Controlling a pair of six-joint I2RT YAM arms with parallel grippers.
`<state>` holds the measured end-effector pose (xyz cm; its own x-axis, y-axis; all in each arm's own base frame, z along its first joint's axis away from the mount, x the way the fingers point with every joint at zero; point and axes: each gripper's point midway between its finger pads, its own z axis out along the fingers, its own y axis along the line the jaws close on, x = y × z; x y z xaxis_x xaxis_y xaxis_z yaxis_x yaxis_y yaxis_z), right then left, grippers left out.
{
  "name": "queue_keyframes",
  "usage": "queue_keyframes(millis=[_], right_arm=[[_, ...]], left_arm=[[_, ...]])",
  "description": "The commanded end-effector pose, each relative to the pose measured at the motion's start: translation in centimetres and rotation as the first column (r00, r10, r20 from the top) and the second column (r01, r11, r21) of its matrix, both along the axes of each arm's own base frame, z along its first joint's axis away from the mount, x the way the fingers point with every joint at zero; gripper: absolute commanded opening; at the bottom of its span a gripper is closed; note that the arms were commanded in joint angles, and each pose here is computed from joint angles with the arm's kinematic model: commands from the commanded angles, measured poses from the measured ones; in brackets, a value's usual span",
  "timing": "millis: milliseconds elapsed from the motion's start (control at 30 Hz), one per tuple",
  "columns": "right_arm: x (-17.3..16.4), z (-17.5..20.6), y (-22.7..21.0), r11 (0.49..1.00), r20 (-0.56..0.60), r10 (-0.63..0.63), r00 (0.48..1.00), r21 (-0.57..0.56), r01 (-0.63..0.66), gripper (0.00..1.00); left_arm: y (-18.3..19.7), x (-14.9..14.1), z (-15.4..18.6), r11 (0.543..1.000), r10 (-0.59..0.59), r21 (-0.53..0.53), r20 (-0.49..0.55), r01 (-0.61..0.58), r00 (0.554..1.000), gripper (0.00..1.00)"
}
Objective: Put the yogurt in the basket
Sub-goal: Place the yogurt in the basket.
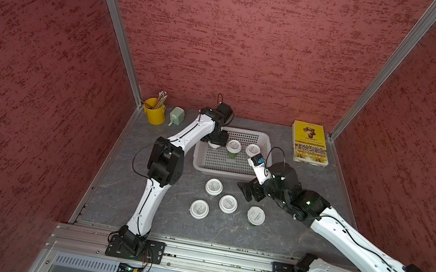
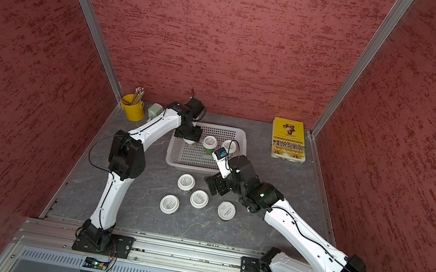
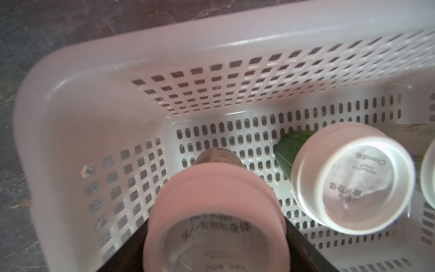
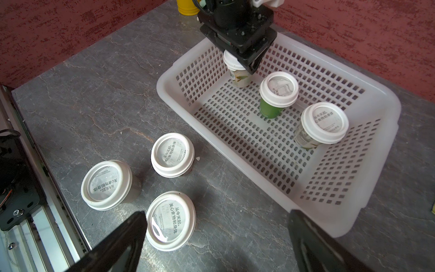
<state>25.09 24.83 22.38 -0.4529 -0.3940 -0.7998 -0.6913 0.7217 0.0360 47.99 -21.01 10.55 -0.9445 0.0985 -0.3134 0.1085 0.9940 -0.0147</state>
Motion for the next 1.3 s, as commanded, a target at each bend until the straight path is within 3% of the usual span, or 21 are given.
queue_keyframes(millis=[0,1267], right_arm=[[0.2,0.1,0.3,1.000,0.019,-0.001,1.000,0.002,0.001,0.98],[0.2,-0.6,0.2,1.000,0.003,0.003,1.000,-0.021,-0.002,0.98]], left_arm=[[-0.2,1.3,0.1,1.000,-0.006,0.019,0.045,0.005,0.999,0.76],[-0.2,1.1,-2.9,0.996,-0.016,0.088,-0.022,0.018,1.000,0.81]])
